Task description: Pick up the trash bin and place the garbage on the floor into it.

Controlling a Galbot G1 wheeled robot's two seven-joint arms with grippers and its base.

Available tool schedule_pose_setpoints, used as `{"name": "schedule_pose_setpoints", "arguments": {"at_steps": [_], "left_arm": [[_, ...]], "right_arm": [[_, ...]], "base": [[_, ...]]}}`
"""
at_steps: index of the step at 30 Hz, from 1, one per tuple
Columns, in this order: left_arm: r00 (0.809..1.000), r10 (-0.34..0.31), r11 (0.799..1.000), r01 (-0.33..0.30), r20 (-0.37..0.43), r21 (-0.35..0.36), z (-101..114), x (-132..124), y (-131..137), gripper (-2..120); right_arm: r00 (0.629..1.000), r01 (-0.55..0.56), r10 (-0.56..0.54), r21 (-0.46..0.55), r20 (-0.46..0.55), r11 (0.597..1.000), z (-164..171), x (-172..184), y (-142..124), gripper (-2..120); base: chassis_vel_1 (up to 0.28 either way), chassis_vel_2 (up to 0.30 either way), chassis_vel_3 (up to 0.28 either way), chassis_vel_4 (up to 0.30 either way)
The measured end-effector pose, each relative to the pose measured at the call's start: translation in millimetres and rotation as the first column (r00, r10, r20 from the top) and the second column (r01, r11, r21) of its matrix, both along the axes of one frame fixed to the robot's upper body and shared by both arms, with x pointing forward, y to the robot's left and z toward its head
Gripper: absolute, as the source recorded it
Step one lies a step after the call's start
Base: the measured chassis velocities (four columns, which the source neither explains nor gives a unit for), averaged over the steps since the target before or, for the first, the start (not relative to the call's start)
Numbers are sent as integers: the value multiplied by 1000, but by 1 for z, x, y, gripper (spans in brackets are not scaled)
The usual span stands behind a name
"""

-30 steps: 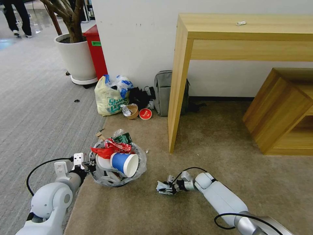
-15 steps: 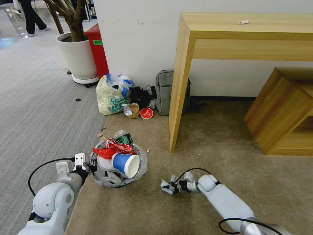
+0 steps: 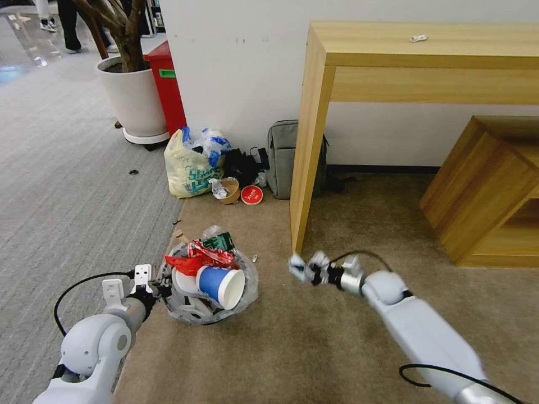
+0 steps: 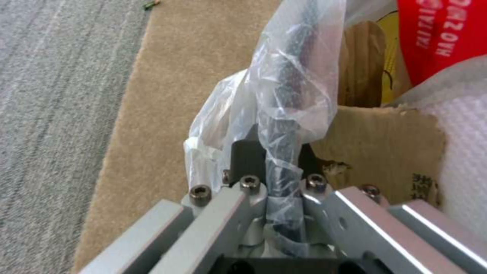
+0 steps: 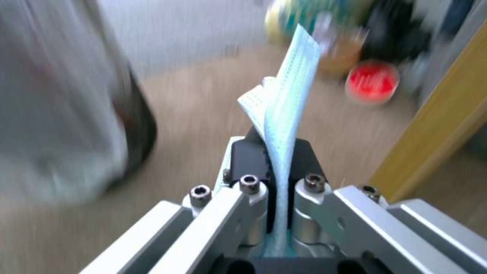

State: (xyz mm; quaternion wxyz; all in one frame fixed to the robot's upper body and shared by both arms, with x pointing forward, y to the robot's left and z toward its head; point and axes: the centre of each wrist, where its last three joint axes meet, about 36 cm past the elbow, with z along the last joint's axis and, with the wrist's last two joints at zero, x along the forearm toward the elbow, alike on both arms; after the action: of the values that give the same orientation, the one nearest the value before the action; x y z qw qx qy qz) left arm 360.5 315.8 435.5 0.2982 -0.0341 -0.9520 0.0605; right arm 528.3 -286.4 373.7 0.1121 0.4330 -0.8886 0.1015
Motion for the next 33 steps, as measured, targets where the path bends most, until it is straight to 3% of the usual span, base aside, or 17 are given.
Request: {"name": "schedule_pose_setpoints", "arguments": {"at_steps": [4,9,12,19,23,33], "left_arm": [[999,-34,999,34,-7,-8,-3,2,-6,0],[998,-59,998,59,-13,1,-5,2,-9,0],[996,-89,996,89,-23,12,-8,3,-14,0],[993,-115,993,115,-24,12,-9,5,-23,0],[989,-146,989,146,-21,13,-9,8,-33,0],[988,-154,988,154,-10,17,-7,14,-37,0]], "right_arm": [[996,-21,11,102,93,995,64,-4,8,0],[986,-84,60,154,155,985,109,-8,25,0],[972,-179,147,173,186,968,138,-13,50,0],[954,-278,251,169,163,946,146,-19,80,0],[922,-382,368,126,119,916,142,-31,108,0],[891,-454,451,45,62,890,132,-48,128,0]], "base": [[0,0,0,0],[0,0,0,0],[0,0,0,0],[0,0,0,0],[0,0,0,0],[0,0,0,0]]}}
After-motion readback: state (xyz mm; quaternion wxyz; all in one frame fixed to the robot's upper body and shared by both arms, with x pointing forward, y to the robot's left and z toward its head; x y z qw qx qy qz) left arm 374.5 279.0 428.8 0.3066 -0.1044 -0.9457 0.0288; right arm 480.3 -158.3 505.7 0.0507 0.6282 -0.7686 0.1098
